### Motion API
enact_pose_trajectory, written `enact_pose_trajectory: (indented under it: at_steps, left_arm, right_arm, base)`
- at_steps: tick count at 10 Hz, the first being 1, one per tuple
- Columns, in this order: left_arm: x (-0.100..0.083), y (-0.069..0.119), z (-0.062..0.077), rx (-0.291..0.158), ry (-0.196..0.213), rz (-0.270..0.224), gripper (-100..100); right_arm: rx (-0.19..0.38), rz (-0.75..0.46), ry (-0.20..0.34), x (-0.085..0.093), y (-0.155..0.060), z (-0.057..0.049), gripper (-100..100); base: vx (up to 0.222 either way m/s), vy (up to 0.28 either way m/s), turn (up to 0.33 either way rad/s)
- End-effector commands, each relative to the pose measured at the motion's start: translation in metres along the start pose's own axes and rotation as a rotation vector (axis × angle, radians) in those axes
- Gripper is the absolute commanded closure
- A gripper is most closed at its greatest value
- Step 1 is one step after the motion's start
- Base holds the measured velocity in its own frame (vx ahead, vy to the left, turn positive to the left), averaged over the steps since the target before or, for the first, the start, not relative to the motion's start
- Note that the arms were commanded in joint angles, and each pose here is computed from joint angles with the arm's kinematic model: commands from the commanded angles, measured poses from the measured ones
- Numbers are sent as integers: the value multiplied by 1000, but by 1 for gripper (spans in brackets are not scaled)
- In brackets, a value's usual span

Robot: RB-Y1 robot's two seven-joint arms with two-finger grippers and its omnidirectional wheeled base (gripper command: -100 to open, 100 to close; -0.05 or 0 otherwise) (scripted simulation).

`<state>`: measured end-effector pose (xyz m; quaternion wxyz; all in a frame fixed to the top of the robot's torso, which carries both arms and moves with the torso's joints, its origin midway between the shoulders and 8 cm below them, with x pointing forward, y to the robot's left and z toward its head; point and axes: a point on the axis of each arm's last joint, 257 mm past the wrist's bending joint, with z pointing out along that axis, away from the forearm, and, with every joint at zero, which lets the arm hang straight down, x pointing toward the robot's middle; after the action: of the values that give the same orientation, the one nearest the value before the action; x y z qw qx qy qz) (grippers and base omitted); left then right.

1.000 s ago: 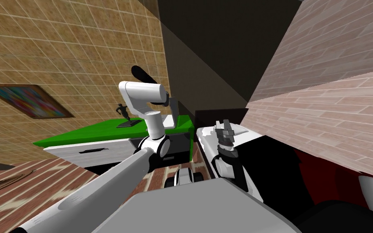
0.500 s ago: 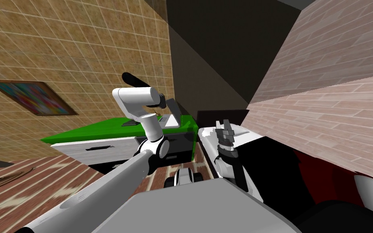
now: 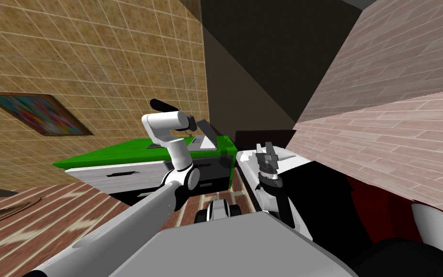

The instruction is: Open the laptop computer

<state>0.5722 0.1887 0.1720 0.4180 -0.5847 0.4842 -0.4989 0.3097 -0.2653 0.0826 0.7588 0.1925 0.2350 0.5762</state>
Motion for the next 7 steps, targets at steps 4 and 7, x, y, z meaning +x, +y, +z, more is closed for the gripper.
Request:
enact_pose_trajectory:
  at_steps: [4,7]
  left_arm:
    - [-37,44,41,-19,27,-240,100]
    - [-42,47,43,-17,28,-260,100]
  right_arm:
    - [0,0,0,0,0,0,0]
    - [0,0,0,0,0,0,0]
  base:
    - [-67,59,-26]
    - [-24,33,-8]
